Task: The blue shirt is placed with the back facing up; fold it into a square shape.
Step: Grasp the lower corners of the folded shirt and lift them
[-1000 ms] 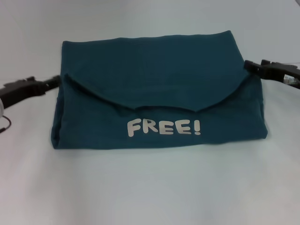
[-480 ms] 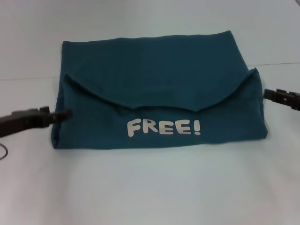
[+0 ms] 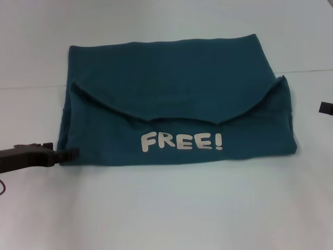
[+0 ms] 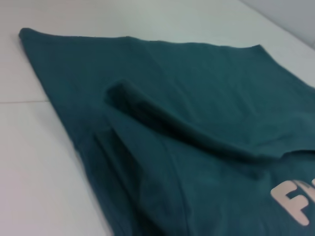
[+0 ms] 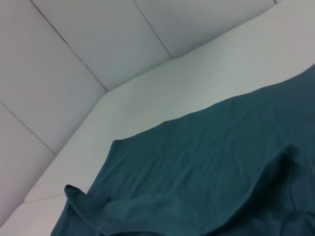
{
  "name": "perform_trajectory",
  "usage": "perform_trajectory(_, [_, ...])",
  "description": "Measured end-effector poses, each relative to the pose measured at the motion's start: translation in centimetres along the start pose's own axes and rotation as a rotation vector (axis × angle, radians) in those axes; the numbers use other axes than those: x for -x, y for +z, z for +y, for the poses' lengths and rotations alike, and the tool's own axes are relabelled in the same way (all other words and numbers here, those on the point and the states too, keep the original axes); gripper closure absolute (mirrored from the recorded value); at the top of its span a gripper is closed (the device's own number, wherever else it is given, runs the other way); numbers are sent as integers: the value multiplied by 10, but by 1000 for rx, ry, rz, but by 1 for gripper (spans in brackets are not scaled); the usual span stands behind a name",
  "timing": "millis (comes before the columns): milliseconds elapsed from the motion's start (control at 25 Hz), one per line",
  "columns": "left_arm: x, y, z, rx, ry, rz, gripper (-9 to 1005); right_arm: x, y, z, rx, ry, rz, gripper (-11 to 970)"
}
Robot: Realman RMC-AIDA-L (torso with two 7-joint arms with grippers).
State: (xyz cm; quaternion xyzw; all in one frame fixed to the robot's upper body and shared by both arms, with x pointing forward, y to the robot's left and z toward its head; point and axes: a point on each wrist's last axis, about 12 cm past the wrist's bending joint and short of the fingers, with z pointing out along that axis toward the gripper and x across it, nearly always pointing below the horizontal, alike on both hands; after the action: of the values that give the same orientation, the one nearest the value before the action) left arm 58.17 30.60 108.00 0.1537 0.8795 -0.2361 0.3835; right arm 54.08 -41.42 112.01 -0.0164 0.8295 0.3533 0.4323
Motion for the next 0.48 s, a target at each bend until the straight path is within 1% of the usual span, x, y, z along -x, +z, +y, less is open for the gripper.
perform_trajectory(160, [0,6,0,32,29,6,126,1,-1,0,-1,12,-4,340])
perform_trajectory(280, [-1,15,-3,67,67,19,126,1,1,1,4,14,0,339])
perform_trajectory(480, [0,23,-6,76,114,33,126,0,3,2,9,25,-3,340])
